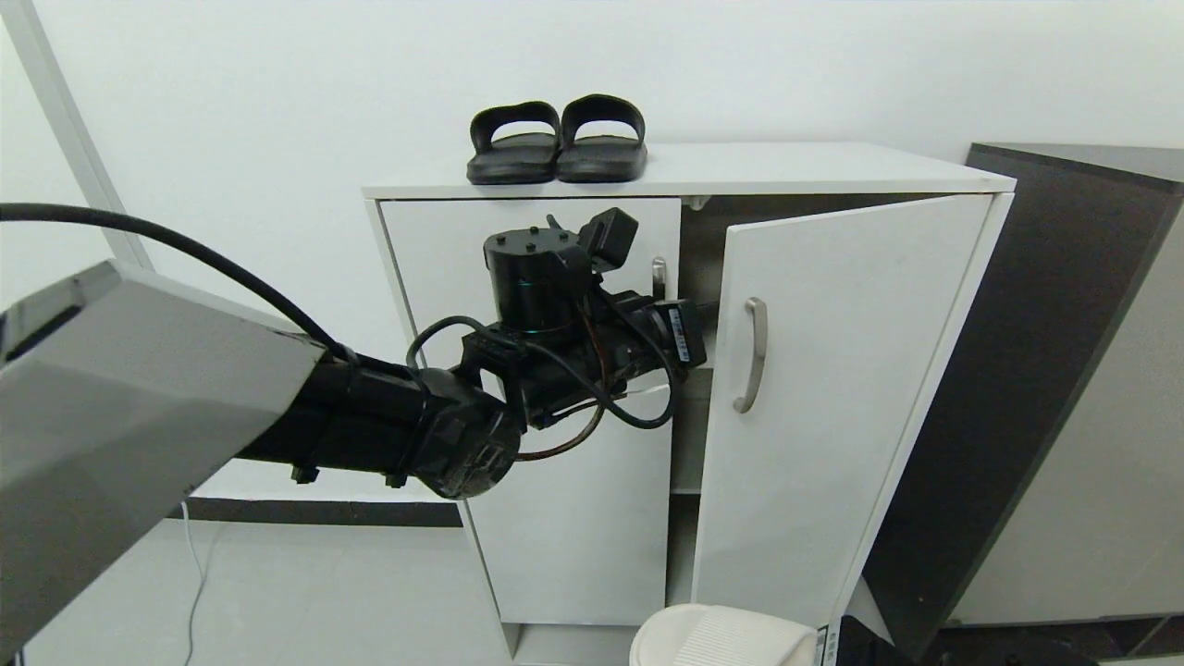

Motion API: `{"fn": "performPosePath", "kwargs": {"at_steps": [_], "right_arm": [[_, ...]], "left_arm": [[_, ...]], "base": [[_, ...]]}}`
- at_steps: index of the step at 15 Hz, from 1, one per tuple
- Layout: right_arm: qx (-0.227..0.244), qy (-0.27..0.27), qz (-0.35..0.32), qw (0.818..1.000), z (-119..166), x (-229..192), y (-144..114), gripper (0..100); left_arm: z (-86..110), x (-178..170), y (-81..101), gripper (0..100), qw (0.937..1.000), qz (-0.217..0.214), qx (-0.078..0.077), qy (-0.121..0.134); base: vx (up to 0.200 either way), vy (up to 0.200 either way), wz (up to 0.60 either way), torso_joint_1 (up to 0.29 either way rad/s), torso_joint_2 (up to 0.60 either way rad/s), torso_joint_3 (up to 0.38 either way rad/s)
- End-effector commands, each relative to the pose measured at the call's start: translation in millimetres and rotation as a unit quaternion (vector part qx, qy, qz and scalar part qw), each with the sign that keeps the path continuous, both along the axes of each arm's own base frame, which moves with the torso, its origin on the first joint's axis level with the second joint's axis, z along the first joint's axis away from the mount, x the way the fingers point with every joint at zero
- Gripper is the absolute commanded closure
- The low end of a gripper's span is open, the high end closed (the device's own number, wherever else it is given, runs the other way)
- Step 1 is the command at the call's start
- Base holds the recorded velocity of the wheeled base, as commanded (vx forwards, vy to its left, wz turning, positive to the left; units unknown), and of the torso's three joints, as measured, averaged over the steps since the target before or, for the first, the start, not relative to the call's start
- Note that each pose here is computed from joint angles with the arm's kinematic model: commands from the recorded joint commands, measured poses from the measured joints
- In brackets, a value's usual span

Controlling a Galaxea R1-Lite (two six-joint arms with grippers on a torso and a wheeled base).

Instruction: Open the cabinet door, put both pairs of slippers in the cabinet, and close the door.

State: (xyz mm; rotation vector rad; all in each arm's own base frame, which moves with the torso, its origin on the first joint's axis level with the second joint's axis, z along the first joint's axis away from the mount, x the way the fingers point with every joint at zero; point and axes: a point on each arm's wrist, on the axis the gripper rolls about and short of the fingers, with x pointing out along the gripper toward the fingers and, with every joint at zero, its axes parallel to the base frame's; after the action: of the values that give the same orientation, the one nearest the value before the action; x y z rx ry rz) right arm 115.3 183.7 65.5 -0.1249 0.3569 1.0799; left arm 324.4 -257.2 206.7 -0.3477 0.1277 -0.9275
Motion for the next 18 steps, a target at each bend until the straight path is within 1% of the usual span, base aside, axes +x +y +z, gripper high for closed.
{"fn": "performPosePath", "kwargs": {"at_steps": [1,3,4,5,7,9,11,12,13,14,15,16,17,18], "right_arm": [[-0.006,0.004,0.001,1.000,-3.3,0.3,1.0,100],[-0.007,0.005,0.002,1.000,-3.8,-0.2,1.0,100],[-0.008,0.005,0.006,1.000,-4.0,-1.8,1.6,100],[-0.007,0.005,0.008,1.000,-3.8,-2.2,2.2,100],[-0.008,0.005,0.012,1.000,-4.0,-4.0,2.9,100],[-0.007,0.005,0.011,1.000,-3.9,-4.0,3.0,100],[-0.007,0.005,0.011,1.000,-3.9,-4.0,3.0,100],[-0.007,0.005,0.011,1.000,-3.9,-3.7,2.8,100],[-0.008,0.006,0.010,1.000,-4.2,-3.6,2.9,100],[-0.008,0.006,0.005,1.000,-4.5,-2.2,3.1,100],[-0.002,0.005,-0.005,1.000,-4.3,2.1,3.0,100],[0.011,-0.003,-0.023,1.000,-3.0,10.3,0.6,100],[0.017,-0.008,-0.036,0.999,-3.5,17.2,0.1,100],[0.027,-0.019,-0.070,0.997,-5.4,34.6,1.6,100]], "left_arm": [[-5.0,4.2,-2.7,100,1.0000,0.004,0.001,0.003],[-5.6,3.2,-1.7,100,1.0000,0.010,0.000,-0.001],[-13.8,-15.1,-9.8,100,0.9998,-0.013,-0.007,-0.012],[-15.0,-25.8,-15.4,100,0.9993,-0.027,-0.013,-0.021],[-16.4,-45.9,-24.2,100,0.9983,-0.051,-0.015,-0.024],[-15.5,-45.8,-23.6,100,0.9982,-0.052,-0.017,-0.025],[-14.6,-45.1,-23.3,100,0.9979,-0.048,-0.026,-0.035],[-13.5,-45.2,-22.3,100,0.9978,-0.047,-0.027,-0.038],[-14.5,-45.5,-18.3,100,0.9984,-0.038,-0.024,-0.034],[-9.1,-45.1,-9.8,100,0.9988,-0.020,-0.026,-0.037],[-5.0,-44.2,-0.2,100,0.9992,0.005,-0.023,-0.033],[0.1,-41.2,14.5,100,0.9980,0.054,-0.010,-0.031],[4.4,-39.1,25.4,100,0.9951,0.094,-0.002,-0.033],[14.7,-30.9,53.8,100,0.9842,0.174,0.005,-0.033]], "base": [[-0.200,0.000,0.00,-0.002,0.00,0.007],[-0.200,0.000,0.00,0.007,0.00,0.000],[-0.200,0.000,0.00,-0.007,0.00,-0.002],[-0.200,0.000,0.00,-0.007,0.01,0.002],[-0.200,0.000,0.00,0.002,0.00,0.002],[0.000,0.000,0.00,0.000,0.00,0.000],[0.000,0.000,0.00,0.000,0.00,0.000],[0.000,0.000,0.00,0.000,0.00,0.000],[0.000,0.000,0.00,0.000,0.00,0.000],[0.000,0.000,0.00,0.000,0.00,0.000],[0.000,0.000,0.00,0.000,0.00,0.000],[0.000,0.000,0.00,0.000,0.00,0.000],[0.000,0.000,0.00,0.000,0.00,0.000],[0.000,0.000,0.00,0.000,0.00,0.000]]}}
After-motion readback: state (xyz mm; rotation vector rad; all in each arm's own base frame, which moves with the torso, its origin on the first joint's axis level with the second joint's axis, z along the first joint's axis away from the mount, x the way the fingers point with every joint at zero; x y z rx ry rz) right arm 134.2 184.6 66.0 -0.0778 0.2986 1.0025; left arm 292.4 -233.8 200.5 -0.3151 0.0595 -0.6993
